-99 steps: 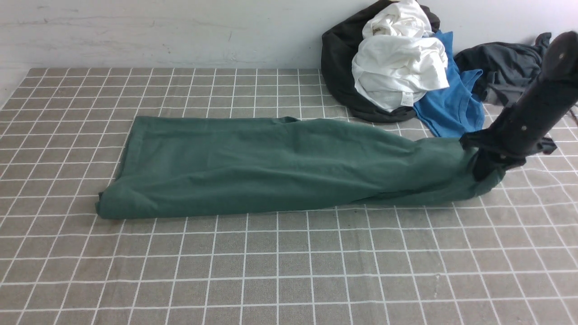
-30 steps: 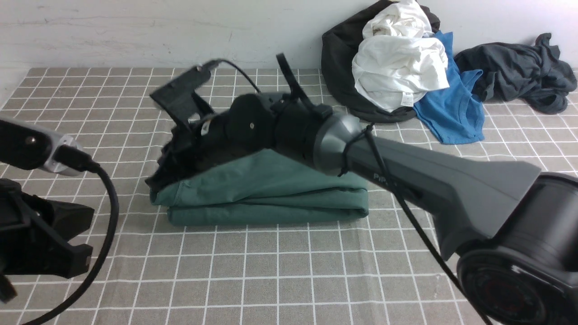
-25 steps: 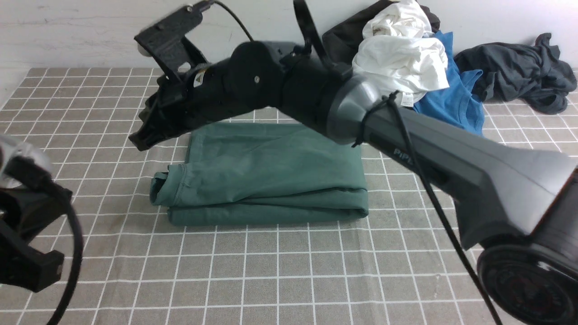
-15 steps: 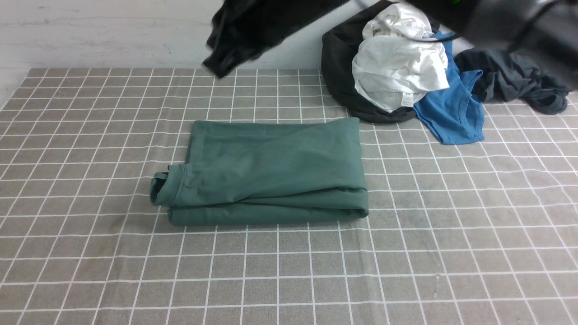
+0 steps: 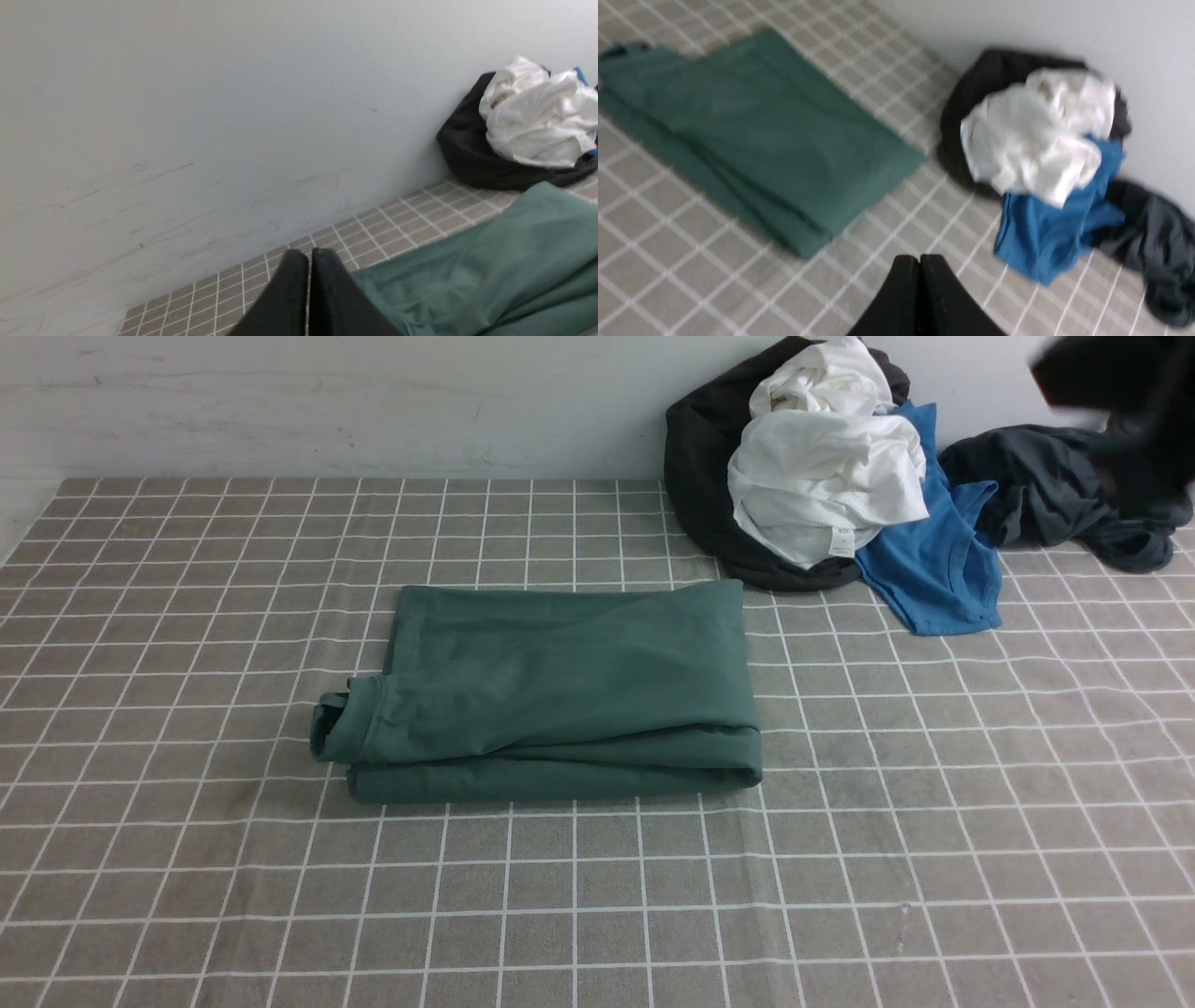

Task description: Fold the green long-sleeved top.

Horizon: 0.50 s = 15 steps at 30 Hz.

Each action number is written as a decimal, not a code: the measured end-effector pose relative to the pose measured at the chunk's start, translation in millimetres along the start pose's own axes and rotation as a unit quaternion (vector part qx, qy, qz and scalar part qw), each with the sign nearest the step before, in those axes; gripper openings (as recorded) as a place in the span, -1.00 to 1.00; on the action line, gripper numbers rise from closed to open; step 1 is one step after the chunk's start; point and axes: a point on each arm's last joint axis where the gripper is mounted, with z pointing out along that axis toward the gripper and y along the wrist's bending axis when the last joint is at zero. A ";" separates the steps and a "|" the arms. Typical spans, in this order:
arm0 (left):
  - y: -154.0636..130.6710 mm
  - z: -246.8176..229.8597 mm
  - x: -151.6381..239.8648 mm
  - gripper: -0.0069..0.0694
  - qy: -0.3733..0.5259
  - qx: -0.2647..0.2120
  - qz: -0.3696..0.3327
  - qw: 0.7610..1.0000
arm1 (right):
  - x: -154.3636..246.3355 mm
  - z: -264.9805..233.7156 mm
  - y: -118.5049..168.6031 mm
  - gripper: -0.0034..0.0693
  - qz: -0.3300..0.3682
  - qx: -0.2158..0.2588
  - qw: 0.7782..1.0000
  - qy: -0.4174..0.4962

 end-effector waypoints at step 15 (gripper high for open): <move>-7.4 -0.6 4.4 -0.84 0.024 0.045 -0.032 0.998 | 142.0 37.0 84.0 -0.94 0.234 -0.132 0.959 0.093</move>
